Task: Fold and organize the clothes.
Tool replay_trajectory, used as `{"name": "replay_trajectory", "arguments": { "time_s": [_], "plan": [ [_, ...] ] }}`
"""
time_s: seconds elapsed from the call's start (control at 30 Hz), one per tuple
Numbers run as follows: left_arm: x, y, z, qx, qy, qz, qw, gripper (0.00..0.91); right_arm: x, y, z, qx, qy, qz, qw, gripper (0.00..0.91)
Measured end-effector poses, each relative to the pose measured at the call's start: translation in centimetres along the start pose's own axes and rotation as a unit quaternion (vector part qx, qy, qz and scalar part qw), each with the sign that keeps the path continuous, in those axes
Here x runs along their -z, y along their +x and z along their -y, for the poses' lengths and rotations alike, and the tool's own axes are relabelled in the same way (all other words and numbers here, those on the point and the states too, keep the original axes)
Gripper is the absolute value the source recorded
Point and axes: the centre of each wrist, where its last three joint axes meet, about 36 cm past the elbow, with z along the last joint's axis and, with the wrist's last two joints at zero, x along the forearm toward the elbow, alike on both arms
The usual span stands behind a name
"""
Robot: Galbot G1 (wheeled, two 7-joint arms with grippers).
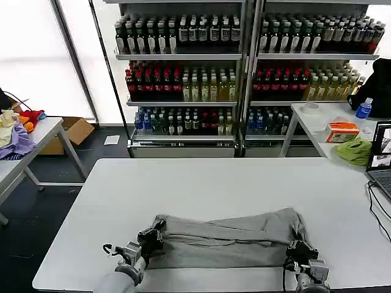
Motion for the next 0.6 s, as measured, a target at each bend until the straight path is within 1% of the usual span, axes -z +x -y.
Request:
{"name": "replay_trajectory", "arguments": {
  "time_s": [0.2, 0.33, 0.47, 0.6],
  "plan": [
    [0.8, 0.4, 0.6, -0.003, 0.003, 0.019, 1.0, 0.907, -0.9, 0.3, -0.3, -0.001, -0.009, 0.004, 1.0, 0.907],
    [1.3, 0.8, 0.8, 0.003, 0.008, 0.032, 0.999, 0.907, -0.8, 0.8, -0.3, 0.0, -0.021, 0.016, 1.0, 0.907],
    [1.9, 1.3, 1.1, 0.011, 0.011, 0.041, 0.999, 0.907, 0.3, 1.4, -0.2, 0.0, -0.032, 0.044, 0.999, 0.907],
    [2.2, 1.8, 1.3, 0.023, 0.018, 0.045, 0.999, 0.907, 2.4, 2.0, 0.0, 0.0, -0.04, 0.076, 0.996, 0.907]
  ]
}}
